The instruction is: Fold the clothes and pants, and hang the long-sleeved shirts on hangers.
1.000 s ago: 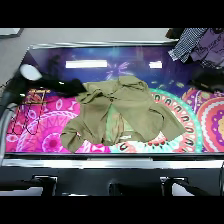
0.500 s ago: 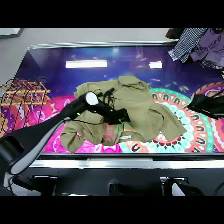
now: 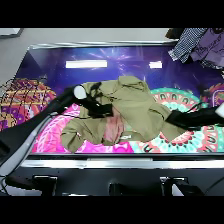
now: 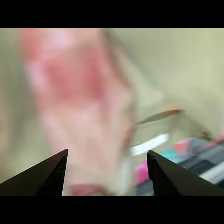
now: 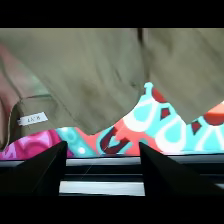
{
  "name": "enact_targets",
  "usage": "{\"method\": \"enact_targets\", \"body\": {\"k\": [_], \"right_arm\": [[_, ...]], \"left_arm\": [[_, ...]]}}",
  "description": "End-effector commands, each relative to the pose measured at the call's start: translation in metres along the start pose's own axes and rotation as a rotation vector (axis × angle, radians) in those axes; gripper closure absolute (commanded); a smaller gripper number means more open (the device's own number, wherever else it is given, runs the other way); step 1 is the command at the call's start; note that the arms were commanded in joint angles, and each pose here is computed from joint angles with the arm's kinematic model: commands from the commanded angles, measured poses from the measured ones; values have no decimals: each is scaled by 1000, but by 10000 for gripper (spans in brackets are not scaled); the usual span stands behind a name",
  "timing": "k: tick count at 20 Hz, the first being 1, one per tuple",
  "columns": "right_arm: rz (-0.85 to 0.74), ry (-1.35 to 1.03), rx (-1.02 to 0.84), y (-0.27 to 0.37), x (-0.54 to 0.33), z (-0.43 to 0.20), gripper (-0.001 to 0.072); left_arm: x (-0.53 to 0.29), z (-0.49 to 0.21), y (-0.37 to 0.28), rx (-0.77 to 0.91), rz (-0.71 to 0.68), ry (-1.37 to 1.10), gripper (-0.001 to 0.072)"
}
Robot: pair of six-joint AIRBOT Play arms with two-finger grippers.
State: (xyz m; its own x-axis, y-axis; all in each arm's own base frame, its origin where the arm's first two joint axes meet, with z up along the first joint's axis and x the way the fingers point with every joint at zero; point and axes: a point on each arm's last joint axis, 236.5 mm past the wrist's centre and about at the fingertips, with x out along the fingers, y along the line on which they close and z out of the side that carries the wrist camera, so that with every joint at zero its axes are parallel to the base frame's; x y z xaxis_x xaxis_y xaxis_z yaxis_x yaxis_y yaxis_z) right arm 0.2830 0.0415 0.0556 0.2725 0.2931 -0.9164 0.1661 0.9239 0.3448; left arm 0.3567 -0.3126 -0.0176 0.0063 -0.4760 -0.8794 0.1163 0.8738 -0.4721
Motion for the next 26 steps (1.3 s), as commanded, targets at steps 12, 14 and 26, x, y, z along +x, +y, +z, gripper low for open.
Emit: {"method": "enact_targets", "body": {"k": [12,14,26], "right_arm": [[-285,143,-272,25,162,-54,160],[-298,154,-269,21,169,-55,235],[-333,154,-115,18,132,-66,686]], "left_arm": [[-39,-50,105,74,403,167,131],[-33,-57,101,78,407,179,132],[14,-87,44,124,363,205,132]]}}
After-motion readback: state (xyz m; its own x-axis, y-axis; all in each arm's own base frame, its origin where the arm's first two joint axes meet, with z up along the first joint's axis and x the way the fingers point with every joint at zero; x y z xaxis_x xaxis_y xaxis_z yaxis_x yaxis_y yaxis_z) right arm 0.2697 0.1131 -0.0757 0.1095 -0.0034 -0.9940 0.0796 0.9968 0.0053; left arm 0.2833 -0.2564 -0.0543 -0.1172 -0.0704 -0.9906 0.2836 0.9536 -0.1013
